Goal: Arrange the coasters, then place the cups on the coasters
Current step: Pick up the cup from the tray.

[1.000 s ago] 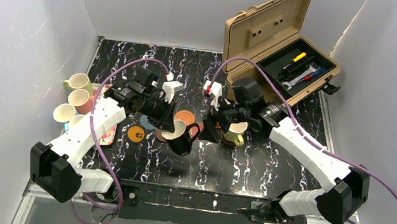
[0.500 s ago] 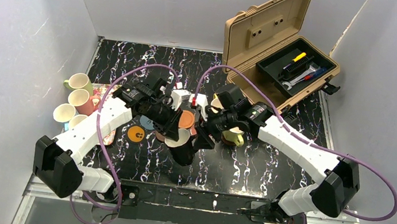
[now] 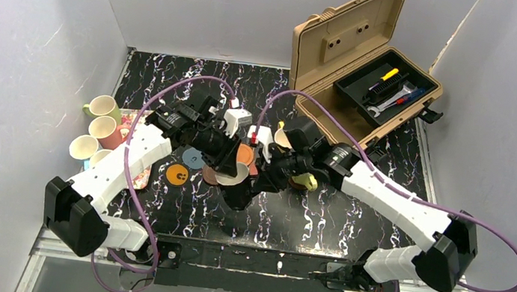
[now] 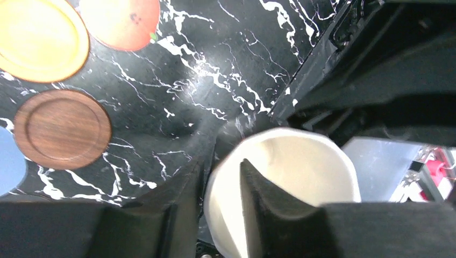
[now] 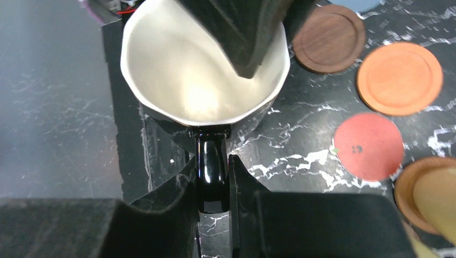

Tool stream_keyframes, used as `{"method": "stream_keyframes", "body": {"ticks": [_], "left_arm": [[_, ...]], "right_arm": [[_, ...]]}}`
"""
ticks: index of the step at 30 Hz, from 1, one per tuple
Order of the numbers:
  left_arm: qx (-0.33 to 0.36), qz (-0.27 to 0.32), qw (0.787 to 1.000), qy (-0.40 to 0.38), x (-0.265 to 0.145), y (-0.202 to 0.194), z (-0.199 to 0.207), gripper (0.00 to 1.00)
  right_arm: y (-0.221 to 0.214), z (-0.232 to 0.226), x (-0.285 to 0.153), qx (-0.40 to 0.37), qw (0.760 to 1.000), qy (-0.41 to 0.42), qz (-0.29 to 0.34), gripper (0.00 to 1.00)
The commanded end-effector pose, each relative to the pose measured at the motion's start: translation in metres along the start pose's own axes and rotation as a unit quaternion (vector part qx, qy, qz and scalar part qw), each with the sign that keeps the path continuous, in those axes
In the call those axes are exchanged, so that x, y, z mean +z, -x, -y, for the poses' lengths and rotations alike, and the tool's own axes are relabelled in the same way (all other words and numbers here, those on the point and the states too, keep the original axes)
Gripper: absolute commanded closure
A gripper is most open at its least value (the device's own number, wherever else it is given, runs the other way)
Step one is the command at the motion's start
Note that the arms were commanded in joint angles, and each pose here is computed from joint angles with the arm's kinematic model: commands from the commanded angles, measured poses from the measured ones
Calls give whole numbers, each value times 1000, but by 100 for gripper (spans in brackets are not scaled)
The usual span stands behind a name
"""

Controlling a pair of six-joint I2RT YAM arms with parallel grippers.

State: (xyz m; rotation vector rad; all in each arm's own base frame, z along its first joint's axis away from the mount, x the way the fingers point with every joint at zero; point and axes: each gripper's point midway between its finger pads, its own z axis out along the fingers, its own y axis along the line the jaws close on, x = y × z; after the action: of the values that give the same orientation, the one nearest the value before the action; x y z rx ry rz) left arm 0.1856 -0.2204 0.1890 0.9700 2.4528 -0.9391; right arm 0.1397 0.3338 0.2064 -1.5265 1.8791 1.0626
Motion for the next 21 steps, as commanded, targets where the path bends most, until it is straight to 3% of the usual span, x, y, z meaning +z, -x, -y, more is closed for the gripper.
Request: {"method": "stream_keyframes", "body": {"ticks": [1,5,9,16,21], "left_arm": [[11,74,997,18,-18,37,9,60],[7,124,989,76,-35,56,-2,30],[12,173,979,107,-53,71,-3,15],[-37,224,948,223,-80,74,-41,2],[-152,268,906,289,-105,64,-94,2]], "right_arm": [[25,27,-20,8,990,-118,73,99],[26,49,-33,23,974,-201,103,99],[25,60,-40,29,963,-241,121,99],[25,70,-52,46,936,-311,159,99],[22,67,-51,65,912,-347,207,99]]}}
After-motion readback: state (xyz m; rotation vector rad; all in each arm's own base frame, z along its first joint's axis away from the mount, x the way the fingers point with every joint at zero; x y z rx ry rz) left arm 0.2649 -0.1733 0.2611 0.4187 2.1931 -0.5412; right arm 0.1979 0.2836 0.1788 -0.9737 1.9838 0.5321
